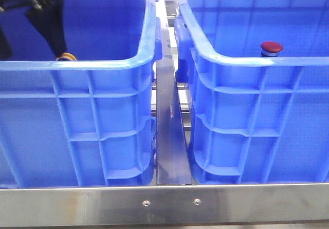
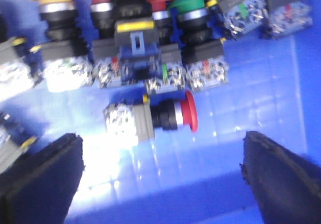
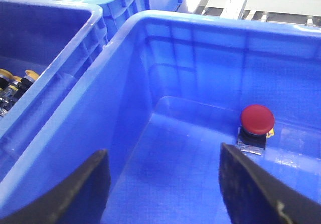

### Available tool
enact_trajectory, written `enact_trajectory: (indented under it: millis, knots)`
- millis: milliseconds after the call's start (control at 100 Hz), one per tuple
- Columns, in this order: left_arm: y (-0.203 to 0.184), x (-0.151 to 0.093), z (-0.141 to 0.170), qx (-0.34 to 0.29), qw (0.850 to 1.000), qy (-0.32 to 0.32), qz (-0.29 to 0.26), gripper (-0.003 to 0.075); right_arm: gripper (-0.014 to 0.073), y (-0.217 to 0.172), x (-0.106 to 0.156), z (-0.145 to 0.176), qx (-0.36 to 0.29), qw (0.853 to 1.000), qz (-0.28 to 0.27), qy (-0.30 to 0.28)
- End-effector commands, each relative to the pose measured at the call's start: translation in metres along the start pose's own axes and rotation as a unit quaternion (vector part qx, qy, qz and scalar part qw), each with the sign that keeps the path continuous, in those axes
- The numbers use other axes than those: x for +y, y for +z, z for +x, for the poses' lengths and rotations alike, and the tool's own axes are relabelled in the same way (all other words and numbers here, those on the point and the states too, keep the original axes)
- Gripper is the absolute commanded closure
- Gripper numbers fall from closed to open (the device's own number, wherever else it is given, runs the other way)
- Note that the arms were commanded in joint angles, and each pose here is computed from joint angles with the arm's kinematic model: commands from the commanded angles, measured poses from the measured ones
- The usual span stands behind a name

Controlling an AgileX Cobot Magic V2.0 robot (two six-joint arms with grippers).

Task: Pick red and yellow buttons and place in box
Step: 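Lower the left gripper into the button bin and grasp a yellow-capped button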

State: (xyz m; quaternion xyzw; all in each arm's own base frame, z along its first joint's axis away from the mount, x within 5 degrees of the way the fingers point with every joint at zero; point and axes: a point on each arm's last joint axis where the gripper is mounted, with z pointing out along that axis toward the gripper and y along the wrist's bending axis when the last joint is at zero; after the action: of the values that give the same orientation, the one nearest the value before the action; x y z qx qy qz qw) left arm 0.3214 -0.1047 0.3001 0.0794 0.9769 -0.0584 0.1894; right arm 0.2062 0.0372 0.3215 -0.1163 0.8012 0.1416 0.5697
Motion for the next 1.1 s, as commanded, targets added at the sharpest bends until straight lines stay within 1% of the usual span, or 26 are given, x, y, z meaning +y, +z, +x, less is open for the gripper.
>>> enact_trajectory:
  millis: [0,160,380,520,660,700,750,820,1090]
  knots:
    - [-0.014,-0.001,-0.014,-0.043,0.999,-0.005,0.002,0.0114,0.0105,-0.007,0.001,-0.012,-0.027,1.000,0.006,-0.001]
    - [-0.002,0.001,-0.028,-0.041,0.999,0.006,-0.017,0.0114,0.0105,-0.007,0.001,-0.012,-0.027,1.000,0.006,-0.001]
    - [0.025,0.001,-0.037,-0.025,0.999,0.005,-0.022,0.0114,0.0105,-0.007,0.001,-0.012,-0.027,1.000,0.006,-0.001]
    - [0.036,0.001,-0.041,-0.028,0.999,0.006,-0.022,0.0114,0.0105,-0.007,0.001,-0.012,-0.027,1.000,0.006,-0.001]
    - [0.037,0.000,-0.045,-0.044,0.999,0.007,-0.021,0.0115,0.0105,-0.007,0.001,-0.012,-0.027,1.000,0.006,-0.001]
    - [0.037,0.001,-0.046,-0.048,0.999,0.009,-0.022,0.0125,0.0105,-0.007,0.001,-0.012,-0.027,1.000,0.006,-0.001]
    - [0.037,0.000,-0.046,-0.051,0.998,0.009,-0.022,0.0154,0.0105,-0.007,0.001,-0.012,-0.027,1.000,0.006,-0.001]
    - [0.037,0.000,-0.047,-0.055,0.998,0.009,-0.021,0.0215,0.0105,-0.007,0.001,-0.012,-0.027,1.000,0.006,-0.001]
    - [0.037,0.000,-0.046,-0.051,0.998,0.009,-0.022,0.0528,0.0105,-0.007,0.001,-0.012,-0.027,1.000,0.006,-0.001]
